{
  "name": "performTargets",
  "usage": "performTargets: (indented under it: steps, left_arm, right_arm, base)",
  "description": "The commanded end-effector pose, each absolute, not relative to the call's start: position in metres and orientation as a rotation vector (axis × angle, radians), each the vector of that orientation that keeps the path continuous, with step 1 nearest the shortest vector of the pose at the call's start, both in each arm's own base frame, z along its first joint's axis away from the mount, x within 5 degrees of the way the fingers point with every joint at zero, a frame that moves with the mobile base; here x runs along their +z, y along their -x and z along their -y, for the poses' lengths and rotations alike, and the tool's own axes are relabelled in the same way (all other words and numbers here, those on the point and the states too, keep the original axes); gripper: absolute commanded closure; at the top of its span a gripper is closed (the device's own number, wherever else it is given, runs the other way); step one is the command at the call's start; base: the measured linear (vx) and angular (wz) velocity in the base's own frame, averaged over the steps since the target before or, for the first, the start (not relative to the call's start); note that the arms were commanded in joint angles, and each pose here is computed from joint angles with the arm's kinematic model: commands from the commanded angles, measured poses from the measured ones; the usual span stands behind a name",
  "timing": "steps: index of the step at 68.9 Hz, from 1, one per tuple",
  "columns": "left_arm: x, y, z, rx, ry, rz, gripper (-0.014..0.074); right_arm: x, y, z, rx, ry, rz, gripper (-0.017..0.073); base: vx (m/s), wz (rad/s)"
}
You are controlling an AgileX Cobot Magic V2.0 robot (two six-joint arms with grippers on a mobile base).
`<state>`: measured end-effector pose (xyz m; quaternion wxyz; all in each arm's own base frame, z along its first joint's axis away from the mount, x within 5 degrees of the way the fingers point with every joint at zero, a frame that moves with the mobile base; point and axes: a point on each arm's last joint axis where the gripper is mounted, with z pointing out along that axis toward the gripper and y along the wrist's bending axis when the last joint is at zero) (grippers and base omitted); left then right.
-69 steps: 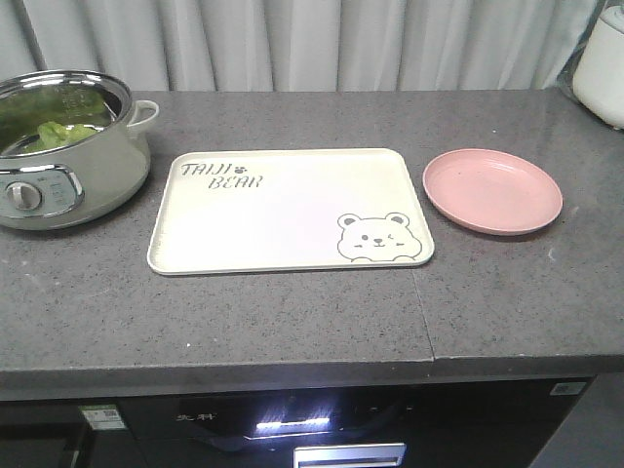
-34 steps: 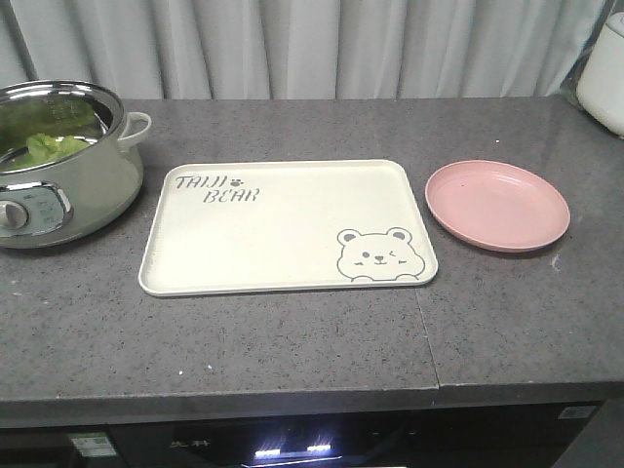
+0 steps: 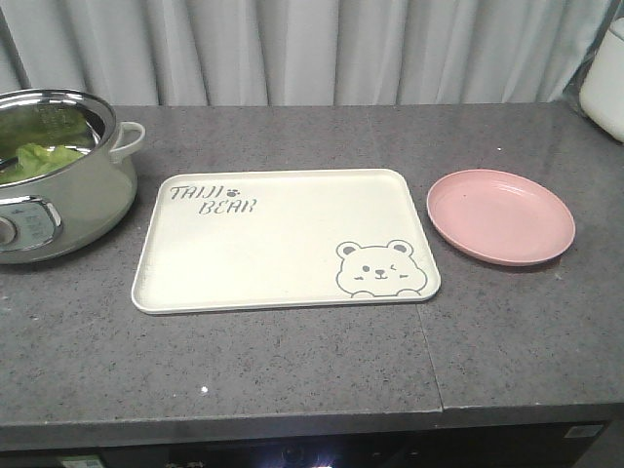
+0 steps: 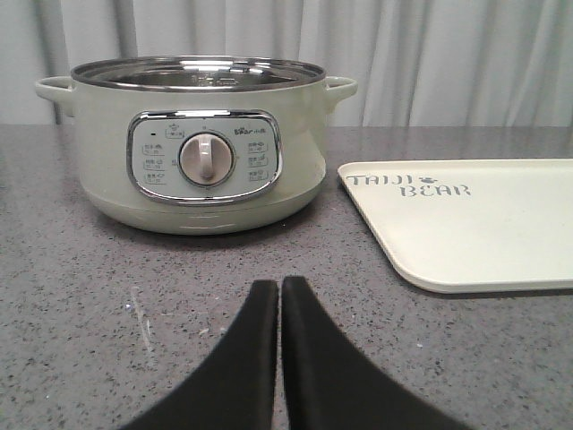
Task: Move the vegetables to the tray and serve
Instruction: 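Drive closer and align the base in front of the tray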
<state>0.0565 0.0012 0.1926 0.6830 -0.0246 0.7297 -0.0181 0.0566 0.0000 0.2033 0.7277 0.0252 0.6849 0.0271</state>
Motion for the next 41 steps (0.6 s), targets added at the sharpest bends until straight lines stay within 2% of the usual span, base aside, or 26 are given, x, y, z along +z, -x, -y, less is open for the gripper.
performTargets:
  steps: [1, 41]
  left_arm:
    - [0.1911, -0.0567, -0.0001, -0.052, 0.045, -1.574, 0.0599]
    - [0.1911, -0.0567, -0.0001, -0.052, 0.045, -1.574, 0.0599]
  right_arm:
    - [0.2059, -0.0561, -0.0007, 0.064, -0.046, -1.441, 0.0562]
    - [0.2059, -0.0561, -0.0007, 0.064, -0.046, -1.441, 0.0562]
  base:
    - [0.04, 0.0]
    - [0.03, 0.0]
